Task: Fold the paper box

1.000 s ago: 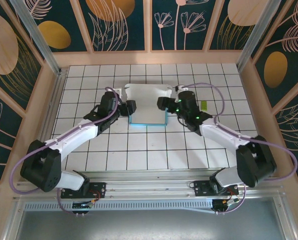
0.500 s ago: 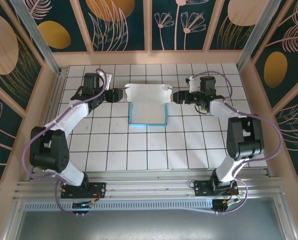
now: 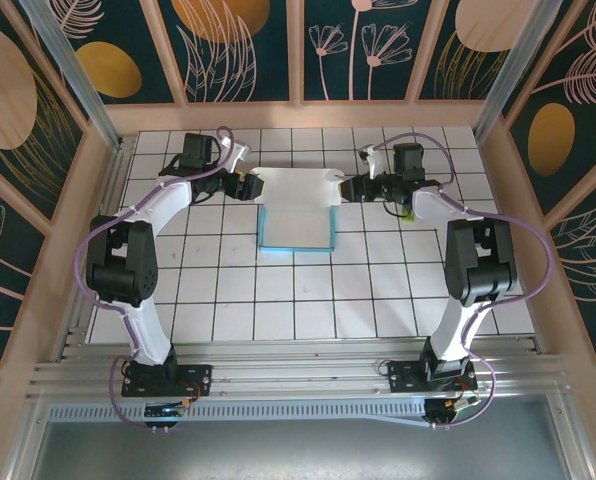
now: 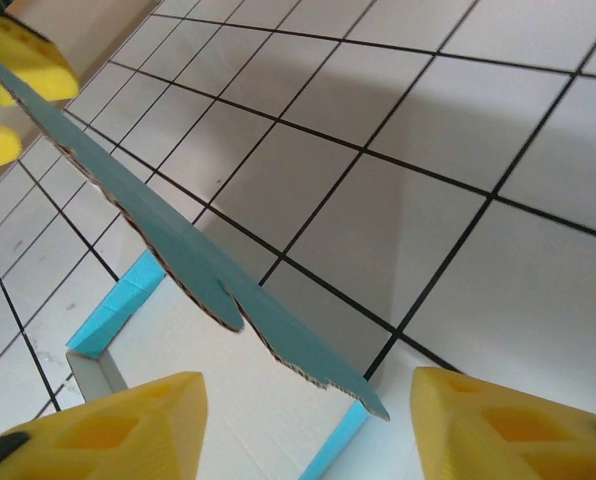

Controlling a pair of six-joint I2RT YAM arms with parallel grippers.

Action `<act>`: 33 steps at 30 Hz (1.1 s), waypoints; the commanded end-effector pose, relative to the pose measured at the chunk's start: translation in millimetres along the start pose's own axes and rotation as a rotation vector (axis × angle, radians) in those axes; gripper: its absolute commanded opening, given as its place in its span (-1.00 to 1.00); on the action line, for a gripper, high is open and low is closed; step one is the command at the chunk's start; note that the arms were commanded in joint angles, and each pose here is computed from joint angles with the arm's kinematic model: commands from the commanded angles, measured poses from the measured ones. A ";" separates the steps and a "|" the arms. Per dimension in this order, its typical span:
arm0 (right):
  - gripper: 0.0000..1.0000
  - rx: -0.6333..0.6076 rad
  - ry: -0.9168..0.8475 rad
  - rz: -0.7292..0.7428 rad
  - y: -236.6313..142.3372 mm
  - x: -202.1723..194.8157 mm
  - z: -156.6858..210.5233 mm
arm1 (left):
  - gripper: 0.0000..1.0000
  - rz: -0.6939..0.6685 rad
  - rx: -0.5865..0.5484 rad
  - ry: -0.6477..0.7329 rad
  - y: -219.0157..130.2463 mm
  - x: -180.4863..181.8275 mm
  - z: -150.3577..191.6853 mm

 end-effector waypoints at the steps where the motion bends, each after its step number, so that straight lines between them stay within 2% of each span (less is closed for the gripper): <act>1: 0.02 -0.011 -0.067 -0.034 6.5 4.9 -11.6 | 0.62 0.033 0.031 0.037 4.9 -0.2 -4.3; 7: -0.21 0.005 -0.076 -0.042 13.4 7.2 -11.3 | 0.44 0.012 0.051 0.026 11.4 6.7 -1.6; 14: -0.30 0.015 -0.084 -0.039 15.7 9.7 -10.6 | 0.21 0.002 0.085 0.020 18.2 12.6 3.7; 18: -0.37 0.030 -0.084 -0.025 17.1 9.6 -8.6 | -0.21 0.014 0.090 0.013 18.6 11.2 4.8; 21: -0.42 0.034 -0.086 -0.019 16.7 11.5 -8.1 | -0.41 0.021 0.092 0.008 17.3 9.6 6.7; 28: -0.50 0.046 -0.078 0.004 19.7 14.7 -5.6 | -0.51 0.049 0.091 -0.008 17.8 6.0 9.4; 33: -0.60 0.044 -0.071 0.023 21.3 18.3 -4.8 | -0.66 0.038 0.080 -0.016 16.4 6.9 8.9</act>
Point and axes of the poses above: each hand's point on the last joint's axis, 136 mm out from that joint toward the fingers, its own y axis out along the fingers, its own x axis along the line the jaws close on, z = x × y, the point moved 4 cm from there along -y, back along the fingers, and after that the axes turned 12 degrees about -y, right-handed, at the moved point
